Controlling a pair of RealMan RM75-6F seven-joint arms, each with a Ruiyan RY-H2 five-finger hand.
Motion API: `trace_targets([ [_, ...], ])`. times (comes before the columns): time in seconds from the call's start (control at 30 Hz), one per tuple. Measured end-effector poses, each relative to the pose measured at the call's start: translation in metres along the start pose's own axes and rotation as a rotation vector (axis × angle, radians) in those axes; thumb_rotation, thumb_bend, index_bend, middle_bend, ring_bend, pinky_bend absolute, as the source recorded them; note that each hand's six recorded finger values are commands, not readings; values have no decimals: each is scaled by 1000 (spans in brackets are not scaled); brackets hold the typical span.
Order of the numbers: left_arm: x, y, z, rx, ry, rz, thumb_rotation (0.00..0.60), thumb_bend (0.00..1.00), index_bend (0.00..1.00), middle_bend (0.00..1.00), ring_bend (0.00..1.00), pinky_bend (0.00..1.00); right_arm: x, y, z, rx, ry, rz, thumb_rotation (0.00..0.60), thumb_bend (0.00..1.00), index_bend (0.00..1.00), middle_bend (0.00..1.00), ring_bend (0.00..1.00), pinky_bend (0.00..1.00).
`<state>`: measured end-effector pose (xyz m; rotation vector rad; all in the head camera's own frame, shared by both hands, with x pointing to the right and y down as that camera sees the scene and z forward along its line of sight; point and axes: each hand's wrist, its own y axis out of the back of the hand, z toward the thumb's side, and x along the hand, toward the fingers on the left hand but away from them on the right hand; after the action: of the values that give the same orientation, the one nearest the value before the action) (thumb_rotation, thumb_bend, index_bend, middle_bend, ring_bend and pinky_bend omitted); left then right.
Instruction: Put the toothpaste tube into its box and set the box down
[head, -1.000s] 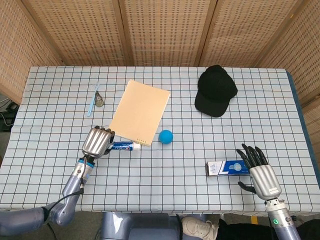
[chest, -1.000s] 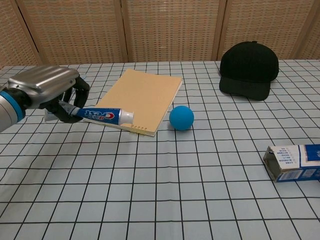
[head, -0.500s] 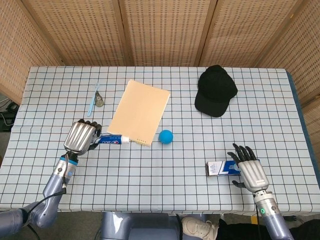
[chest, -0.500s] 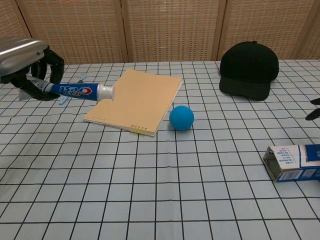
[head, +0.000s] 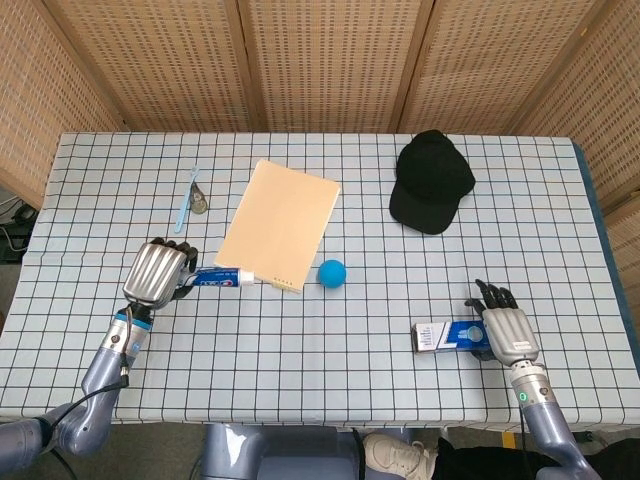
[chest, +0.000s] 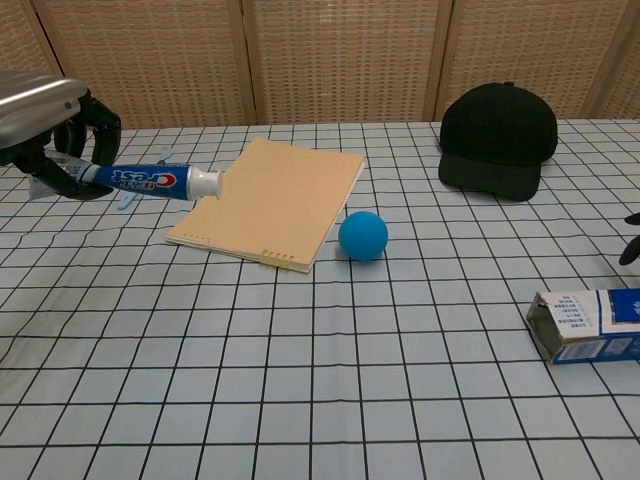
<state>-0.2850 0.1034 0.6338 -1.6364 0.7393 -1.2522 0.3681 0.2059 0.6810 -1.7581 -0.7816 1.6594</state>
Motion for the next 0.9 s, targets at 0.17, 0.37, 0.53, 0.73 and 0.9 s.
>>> trace_targets([
  [0.17, 0, -1, 1, 1, 1, -4, 600, 467, 880, 575, 562, 482, -4, -6, -7, -13, -17, 13, 600, 156, 368, 142, 80, 184],
  [0.37, 0, 0, 2, -5, 1, 1, 600, 468, 880, 575, 562, 482, -7, -9, -8, -27, -9, -9, 600, 192, 679, 480, 497, 550],
  [0.53, -1, 1, 4, -15, -3, 3, 600, 468, 880, 575, 562, 482, -7, -10, 0, -56, 25, -26, 600, 202, 781, 585, 635, 698],
  [0.73, -1, 3, 5, -21, -10, 5, 600, 468, 880, 575, 562, 482, -7, -4, 16, -108, 77, -45, 600, 203, 792, 596, 645, 711],
  [0.9, 1, 7, 6, -26, -21, 8, 600, 468, 880, 575, 562, 482, -8, 7, 36, -161, 120, -55, 600, 202, 791, 595, 645, 710],
])
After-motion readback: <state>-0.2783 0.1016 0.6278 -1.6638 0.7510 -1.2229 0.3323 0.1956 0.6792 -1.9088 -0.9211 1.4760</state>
